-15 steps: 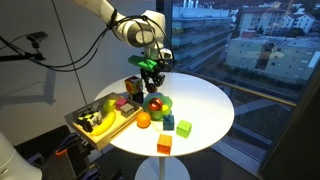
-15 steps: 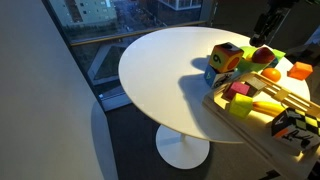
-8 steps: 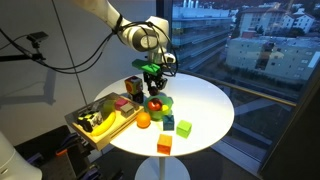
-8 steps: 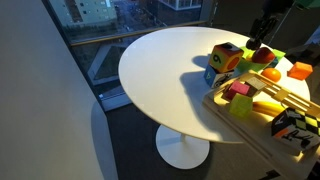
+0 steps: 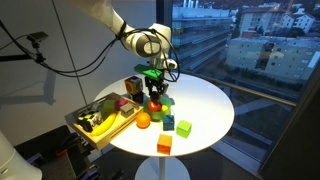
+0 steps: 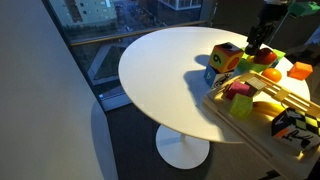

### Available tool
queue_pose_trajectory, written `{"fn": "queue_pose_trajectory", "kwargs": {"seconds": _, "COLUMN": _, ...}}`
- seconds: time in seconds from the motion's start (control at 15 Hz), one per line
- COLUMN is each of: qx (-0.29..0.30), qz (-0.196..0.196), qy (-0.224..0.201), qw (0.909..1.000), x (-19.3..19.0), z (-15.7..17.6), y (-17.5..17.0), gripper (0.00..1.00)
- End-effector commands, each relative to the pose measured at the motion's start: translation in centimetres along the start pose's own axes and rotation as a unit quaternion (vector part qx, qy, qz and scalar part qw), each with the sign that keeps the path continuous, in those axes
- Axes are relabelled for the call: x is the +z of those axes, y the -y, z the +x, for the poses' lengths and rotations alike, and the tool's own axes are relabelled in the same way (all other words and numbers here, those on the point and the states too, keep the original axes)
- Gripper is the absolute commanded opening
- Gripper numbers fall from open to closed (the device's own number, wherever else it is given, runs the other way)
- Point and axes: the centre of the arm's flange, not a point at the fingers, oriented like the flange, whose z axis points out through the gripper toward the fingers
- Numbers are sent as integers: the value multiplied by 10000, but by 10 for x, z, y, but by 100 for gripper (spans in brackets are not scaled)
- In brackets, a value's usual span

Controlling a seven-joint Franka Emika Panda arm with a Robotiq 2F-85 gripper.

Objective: Pick up the brown toy from the table and put it in the green bowl

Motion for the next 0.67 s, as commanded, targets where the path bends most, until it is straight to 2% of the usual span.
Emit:
{"fn": "queue_pose_trajectory", "kwargs": {"seconds": 0.0, "qx": 88, "qz": -99, "qy": 146, "qw": 9998, "x": 5, "z": 8, "y": -4, "gripper": 44}}
{"fn": "queue_pose_trajectory", "kwargs": {"seconds": 0.07, "qx": 85, "qz": -100, "qy": 159, "qw": 9998, "x": 6, "z": 8, "y": -4, "gripper": 76}}
{"fn": "queue_pose_trajectory", "kwargs": {"seconds": 0.27, "qx": 85, "qz": -104, "qy": 194, "qw": 9997, "x": 9, "z": 6, "y": -4, "gripper": 97}}
{"fn": "queue_pose_trajectory", "kwargs": {"seconds": 0.33, "qx": 84, "qz": -108, "qy": 203, "qw": 9997, "x": 9, "z": 5, "y": -4, "gripper": 100}}
{"fn": "queue_pose_trajectory", "kwargs": {"seconds": 0.6, "qx": 131, "qz": -116, "qy": 185, "qw": 9997, "x": 1, "z": 1, "y": -1, "gripper": 100}}
